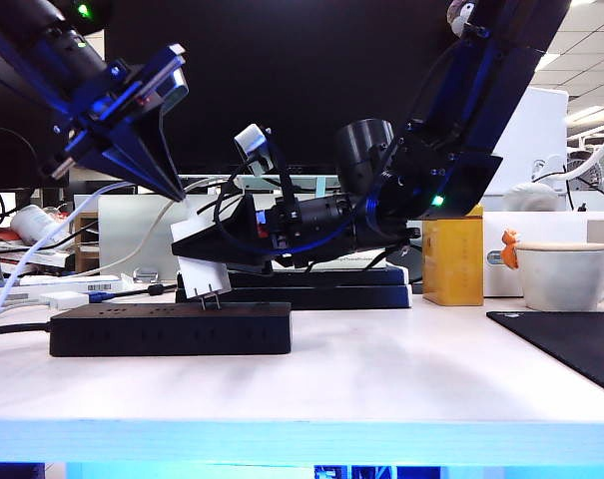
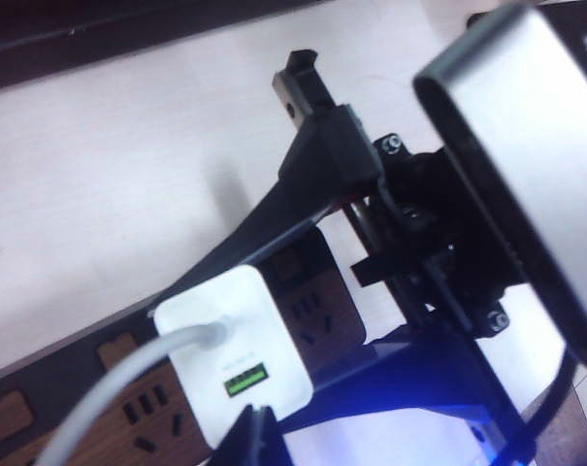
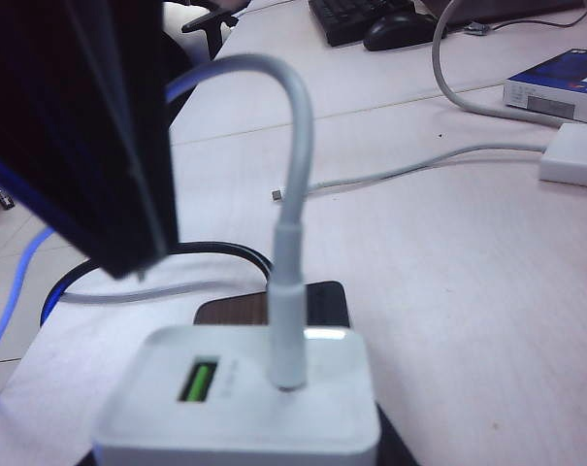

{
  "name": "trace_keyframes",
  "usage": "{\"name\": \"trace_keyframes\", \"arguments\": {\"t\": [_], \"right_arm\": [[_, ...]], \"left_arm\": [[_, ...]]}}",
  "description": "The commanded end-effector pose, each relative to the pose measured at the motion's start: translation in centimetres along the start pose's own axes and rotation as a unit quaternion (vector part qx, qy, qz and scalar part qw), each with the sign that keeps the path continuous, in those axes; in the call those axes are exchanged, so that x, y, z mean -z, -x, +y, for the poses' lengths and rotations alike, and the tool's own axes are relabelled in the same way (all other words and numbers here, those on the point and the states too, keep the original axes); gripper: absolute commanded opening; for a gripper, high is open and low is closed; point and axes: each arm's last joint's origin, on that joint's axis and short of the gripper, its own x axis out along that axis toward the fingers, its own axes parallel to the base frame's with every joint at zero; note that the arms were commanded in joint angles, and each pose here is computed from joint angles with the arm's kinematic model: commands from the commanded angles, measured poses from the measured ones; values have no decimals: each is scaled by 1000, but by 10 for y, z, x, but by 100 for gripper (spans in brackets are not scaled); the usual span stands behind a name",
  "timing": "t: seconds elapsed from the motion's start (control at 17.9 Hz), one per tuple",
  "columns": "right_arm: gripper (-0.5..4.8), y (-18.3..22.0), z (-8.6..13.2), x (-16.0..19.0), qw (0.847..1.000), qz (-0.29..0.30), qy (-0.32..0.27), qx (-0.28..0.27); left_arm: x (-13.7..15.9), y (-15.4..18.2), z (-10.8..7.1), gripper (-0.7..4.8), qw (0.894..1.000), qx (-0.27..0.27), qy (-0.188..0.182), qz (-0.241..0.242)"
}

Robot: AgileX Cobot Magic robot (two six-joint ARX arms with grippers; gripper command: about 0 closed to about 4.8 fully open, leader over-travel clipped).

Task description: Plug the white charger into the left socket.

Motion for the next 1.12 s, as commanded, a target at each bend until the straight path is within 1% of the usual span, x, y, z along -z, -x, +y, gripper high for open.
{"name": "trace_keyframes", "arguments": {"t": [0.06, 0.33, 0.45, 0.5, 0.67, 1.0, 1.12], "right_arm": [[62, 0, 1, 6, 1000, 16, -27, -5], [62, 0, 2, 7, 999, 17, -29, -6], [62, 0, 2, 7, 999, 17, -30, -8], [62, 0, 2, 7, 999, 17, -30, -11], [62, 0, 2, 7, 999, 16, -32, -18], [62, 0, 3, 10, 998, 24, -46, -19], [62, 0, 3, 11, 998, 28, -53, -19]], "left_arm": [[-1, -2, -1, 13, 1000, 3, -7, -5], [-1, -9, 1, 13, 1000, 3, -6, 1], [-1, -12, -3, 13, 1000, -12, -14, 0], [0, -15, -9, 13, 1000, -17, -22, 3], [2, -22, -15, 13, 999, -15, -29, 12], [5, -24, -14, 13, 998, -48, -25, 27], [6, -24, -15, 12, 998, -47, -25, 31]]}}
